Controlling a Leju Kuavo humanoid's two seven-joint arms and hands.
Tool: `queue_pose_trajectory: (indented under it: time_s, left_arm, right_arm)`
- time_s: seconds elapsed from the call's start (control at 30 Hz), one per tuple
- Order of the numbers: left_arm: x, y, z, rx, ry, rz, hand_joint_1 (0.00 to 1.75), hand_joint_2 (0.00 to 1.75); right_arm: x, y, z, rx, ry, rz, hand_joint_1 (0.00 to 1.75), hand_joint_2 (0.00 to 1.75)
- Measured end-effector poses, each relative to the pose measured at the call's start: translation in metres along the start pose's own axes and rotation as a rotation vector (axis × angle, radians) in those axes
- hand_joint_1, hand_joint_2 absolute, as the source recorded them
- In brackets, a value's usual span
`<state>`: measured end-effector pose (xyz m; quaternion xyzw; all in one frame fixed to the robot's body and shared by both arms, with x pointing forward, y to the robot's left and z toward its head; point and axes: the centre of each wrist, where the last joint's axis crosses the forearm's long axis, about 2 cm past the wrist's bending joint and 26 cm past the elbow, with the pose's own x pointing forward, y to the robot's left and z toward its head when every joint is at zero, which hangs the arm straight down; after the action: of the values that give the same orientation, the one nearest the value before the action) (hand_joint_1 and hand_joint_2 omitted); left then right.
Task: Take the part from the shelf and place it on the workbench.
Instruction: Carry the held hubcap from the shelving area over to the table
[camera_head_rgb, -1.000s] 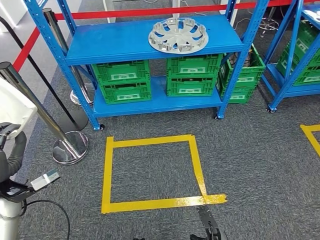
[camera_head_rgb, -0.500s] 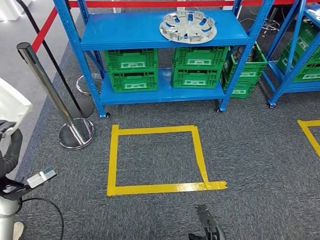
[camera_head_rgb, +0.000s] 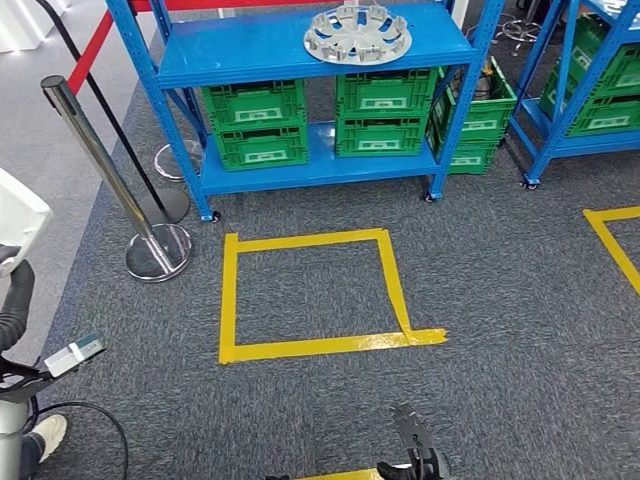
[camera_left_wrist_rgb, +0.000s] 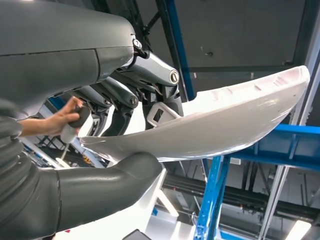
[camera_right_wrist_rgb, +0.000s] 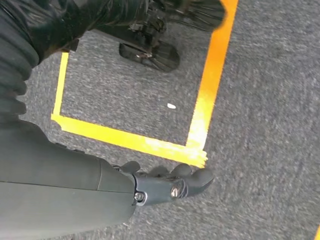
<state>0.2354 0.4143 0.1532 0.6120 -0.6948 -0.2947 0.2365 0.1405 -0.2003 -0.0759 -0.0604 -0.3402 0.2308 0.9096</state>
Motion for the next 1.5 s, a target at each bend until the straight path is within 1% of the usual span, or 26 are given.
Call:
queue_pose_trajectory:
  time_s: [0.57,0.7,1.03,1.3,1.5]
  left_arm:
    - [-0.004,-0.001,0.0,-0.002,0.014,-0.003,1.75,1.75]
    - [-0.005,-0.001,0.002,-0.004,0.019,-0.007,1.75,1.75]
    - [-0.012,-0.001,0.001,0.004,0.024,-0.01,1.75,1.75]
    - [-0.017,-0.004,-0.001,0.004,0.019,-0.018,1.75,1.75]
    - [-0.02,-0.003,0.0,0.0,0.012,-0.029,1.75,1.75]
  right_arm:
    - [-0.005,0.004,0.003,0.005,0.013,0.001,0.0,1.75]
    - [-0.007,0.005,0.003,0.007,0.018,0.002,0.0,0.0]
    - [-0.007,0.006,0.004,0.014,0.007,0.027,0.0,0.0]
    - [-0.008,0.006,0.004,0.03,-0.004,0.01,0.0,0.0]
    - [-0.009,0.006,0.004,0.013,0.001,0.01,0.0,0.0]
